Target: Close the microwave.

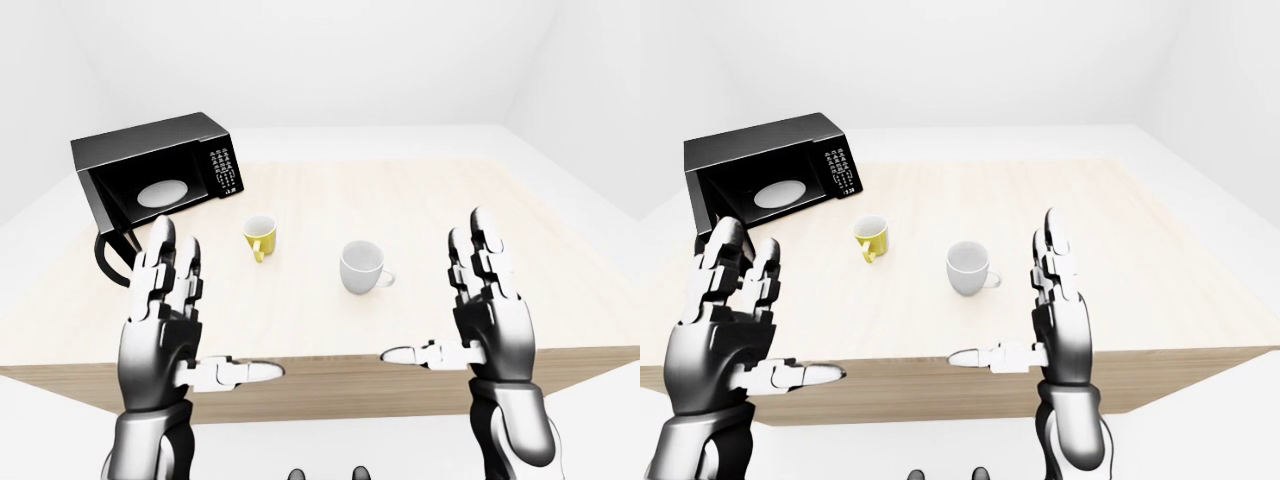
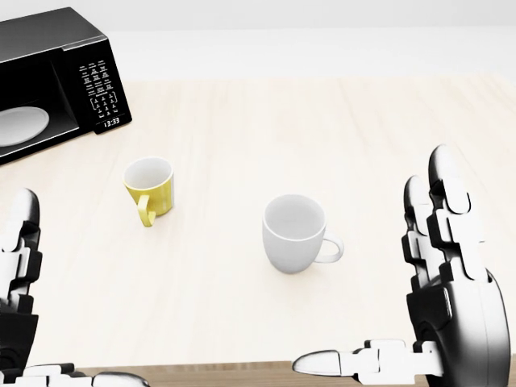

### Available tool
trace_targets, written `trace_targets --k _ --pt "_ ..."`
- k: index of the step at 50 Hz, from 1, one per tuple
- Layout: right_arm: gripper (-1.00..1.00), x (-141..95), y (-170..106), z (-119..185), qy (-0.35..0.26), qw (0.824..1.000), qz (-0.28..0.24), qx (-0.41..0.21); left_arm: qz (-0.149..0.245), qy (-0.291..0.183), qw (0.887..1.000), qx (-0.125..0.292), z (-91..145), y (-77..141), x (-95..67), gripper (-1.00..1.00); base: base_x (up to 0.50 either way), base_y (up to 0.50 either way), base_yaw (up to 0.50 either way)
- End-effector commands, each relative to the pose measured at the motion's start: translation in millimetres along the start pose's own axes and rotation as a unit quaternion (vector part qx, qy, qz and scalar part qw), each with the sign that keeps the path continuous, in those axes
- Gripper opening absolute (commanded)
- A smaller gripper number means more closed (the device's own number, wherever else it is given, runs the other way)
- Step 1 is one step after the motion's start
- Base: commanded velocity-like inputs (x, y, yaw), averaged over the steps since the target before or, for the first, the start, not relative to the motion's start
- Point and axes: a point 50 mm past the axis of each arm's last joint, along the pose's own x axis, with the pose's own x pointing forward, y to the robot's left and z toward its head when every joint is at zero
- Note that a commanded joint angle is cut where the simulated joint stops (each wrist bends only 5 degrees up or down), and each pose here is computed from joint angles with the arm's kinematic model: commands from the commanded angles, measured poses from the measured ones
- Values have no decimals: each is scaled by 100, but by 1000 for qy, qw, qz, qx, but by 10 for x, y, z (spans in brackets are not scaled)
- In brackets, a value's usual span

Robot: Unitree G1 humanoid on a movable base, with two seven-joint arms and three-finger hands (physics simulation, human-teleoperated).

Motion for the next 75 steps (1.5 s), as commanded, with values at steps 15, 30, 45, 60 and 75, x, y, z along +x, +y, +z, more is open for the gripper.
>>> trace_targets --k 15,30,45,60,75 --pt "100 -38 14 86 -13 1000 2 -6 -3 -7 1000 -1 52 -2 -30 100 0 0 0" --pt "100 -49 23 110 -17 1000 6 -16 -15 -13 1000 -18 85 -15 -48 100 0 22 0" --pt "100 -48 29 78 -10 1000 7 -20 -15 -16 1000 -14 92 -18 -39 100 0 50 0" --pt "100 -51 44 56 -5 1000 8 -21 -15 -13 1000 -11 81 -20 -39 100 0 50 0" --pt "100 -56 55 48 -2 1000 9 -21 -15 -12 1000 -10 79 -17 -41 100 0 50 0"
